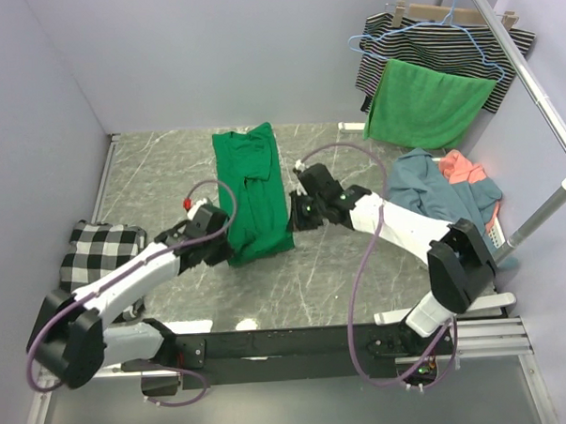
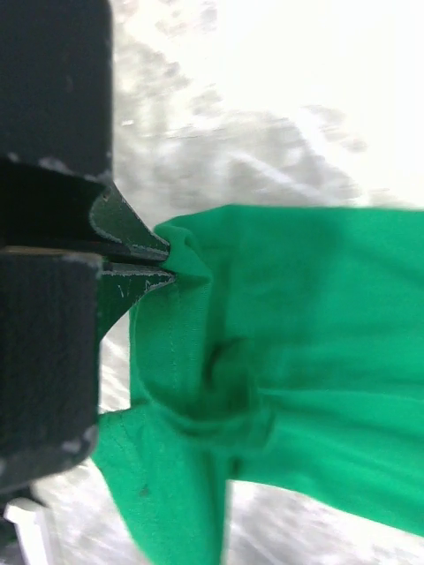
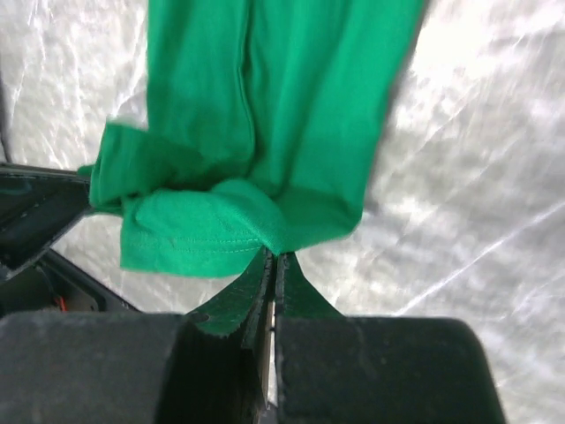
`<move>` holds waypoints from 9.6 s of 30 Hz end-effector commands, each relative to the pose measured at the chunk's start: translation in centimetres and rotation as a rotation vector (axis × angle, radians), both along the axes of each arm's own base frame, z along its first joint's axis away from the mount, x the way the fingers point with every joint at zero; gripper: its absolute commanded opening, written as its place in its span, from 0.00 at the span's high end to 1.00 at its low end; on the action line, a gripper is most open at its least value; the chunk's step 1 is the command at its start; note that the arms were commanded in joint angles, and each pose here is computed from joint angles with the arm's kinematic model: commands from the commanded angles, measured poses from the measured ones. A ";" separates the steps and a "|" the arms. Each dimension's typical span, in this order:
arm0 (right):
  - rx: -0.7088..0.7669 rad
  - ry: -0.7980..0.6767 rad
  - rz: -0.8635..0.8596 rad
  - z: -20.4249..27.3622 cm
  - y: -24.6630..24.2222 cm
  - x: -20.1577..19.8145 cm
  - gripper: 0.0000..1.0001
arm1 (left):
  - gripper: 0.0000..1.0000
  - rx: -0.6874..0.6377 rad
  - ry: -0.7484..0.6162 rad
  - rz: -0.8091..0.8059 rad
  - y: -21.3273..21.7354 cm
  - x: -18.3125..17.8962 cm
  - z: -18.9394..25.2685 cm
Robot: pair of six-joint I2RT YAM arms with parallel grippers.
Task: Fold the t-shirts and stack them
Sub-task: Fold the folded rectangular tshirt in 1/3 of the way, then grab one side of the 2/3 rectangular tshirt with both arms, then fold the long partially folded tshirt into a neat square
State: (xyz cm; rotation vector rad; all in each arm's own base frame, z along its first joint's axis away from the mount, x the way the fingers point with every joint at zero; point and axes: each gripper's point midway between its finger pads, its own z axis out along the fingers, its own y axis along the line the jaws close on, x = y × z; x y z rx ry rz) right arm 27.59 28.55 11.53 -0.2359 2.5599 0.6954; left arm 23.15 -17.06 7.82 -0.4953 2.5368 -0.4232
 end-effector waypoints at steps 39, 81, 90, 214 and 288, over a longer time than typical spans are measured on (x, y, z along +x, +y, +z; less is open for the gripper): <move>0.121 -0.099 -0.003 3.0 0.5 17.1 0.45 | 0.01 0.017 -0.344 -0.004 3.3 22.4 6.0; 0.082 0.001 -0.032 -6.3 4.3 23.0 0.48 | 0.05 -0.025 -0.335 -0.124 0.1 28.5 -2.2; 0.026 -0.039 -0.089 -5.4 1.2 22.6 0.45 | 0.02 -0.072 -0.257 -0.032 1.6 29.2 1.3; 0.190 0.204 0.109 -6.2 -3.3 -11.0 1.00 | 0.99 -0.233 0.112 -0.165 -1.2 -9.0 -4.5; 0.312 -0.107 0.139 4.2 4.7 20.3 0.47 | 0.02 -0.294 -0.282 -0.337 -4.2 23.5 7.6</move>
